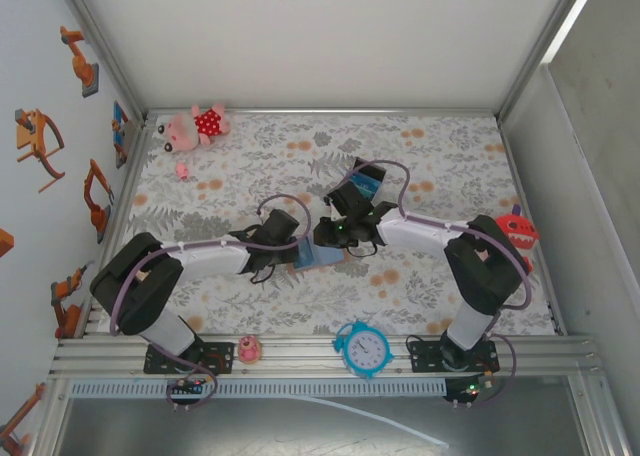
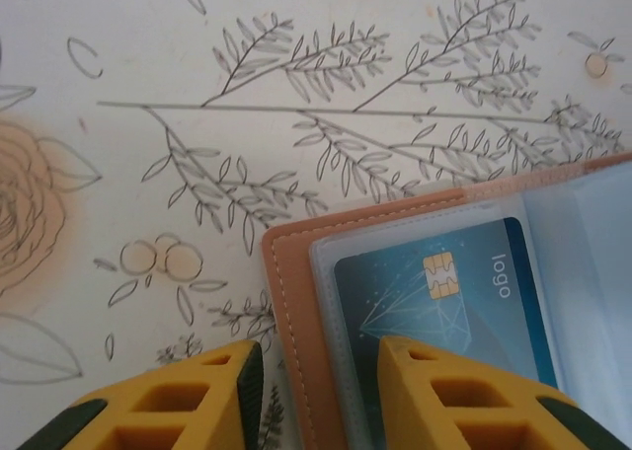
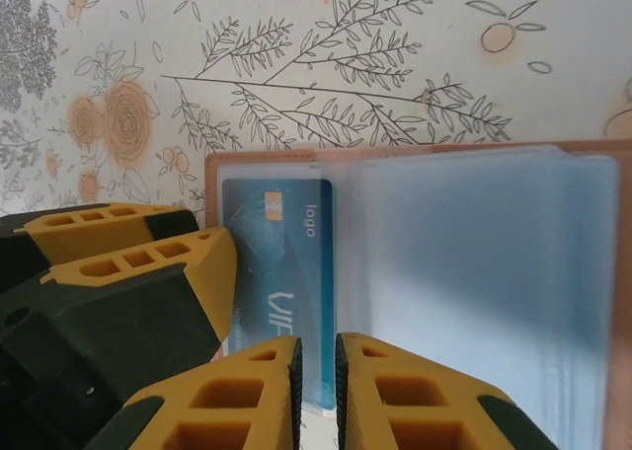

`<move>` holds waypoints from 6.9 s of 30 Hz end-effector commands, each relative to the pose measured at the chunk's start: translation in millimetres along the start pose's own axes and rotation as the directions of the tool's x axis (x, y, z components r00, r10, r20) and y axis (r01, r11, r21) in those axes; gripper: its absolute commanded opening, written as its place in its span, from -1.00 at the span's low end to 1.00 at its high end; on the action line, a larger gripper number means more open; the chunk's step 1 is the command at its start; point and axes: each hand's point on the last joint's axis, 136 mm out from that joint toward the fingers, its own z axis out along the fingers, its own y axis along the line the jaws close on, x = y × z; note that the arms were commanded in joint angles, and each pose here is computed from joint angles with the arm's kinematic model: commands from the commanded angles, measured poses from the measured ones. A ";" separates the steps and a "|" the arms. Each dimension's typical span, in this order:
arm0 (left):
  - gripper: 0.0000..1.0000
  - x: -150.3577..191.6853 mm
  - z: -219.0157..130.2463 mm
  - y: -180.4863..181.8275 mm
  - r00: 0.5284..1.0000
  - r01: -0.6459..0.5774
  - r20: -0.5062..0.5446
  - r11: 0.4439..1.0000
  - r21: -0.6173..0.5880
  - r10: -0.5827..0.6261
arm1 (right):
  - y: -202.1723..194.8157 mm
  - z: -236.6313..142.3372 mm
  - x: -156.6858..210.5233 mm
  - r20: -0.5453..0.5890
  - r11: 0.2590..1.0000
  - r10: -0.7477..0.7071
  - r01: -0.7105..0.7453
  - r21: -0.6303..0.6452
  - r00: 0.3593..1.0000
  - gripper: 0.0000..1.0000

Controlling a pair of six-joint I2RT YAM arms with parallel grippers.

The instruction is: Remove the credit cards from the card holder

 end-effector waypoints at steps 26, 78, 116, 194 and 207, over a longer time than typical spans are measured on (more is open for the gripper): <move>-0.31 -1.6 8.3 -4.8 0.999 -0.026 -0.028 1.000 0.007 0.026 | -21.4 36.1 15.1 -0.103 0.990 0.138 -0.142 -0.028 0.985 -0.73; -0.41 -1.0 5.2 0.1 0.999 -0.032 -0.039 0.999 -0.021 0.031 | -21.1 28.9 4.1 -0.087 0.924 0.255 -0.269 -0.271 0.963 -1.00; 0.01 -7.1 -2.5 -5.8 0.973 -0.227 -0.056 0.970 -0.084 0.223 | -25.0 11.0 -3.6 -0.037 0.949 0.230 -0.233 -0.212 0.972 -1.00; 0.02 -47.0 -23.7 -21.2 0.977 -0.206 0.048 0.979 -0.014 0.206 | -48.2 -110.7 -81.5 0.141 0.935 -0.274 0.229 0.271 0.951 -1.00; 0.94 -76.5 -93.7 -0.3 0.963 -0.089 0.255 0.996 -0.018 0.090 | -56.1 -130.9 -141.0 0.029 0.710 -0.601 0.517 0.478 0.799 -1.00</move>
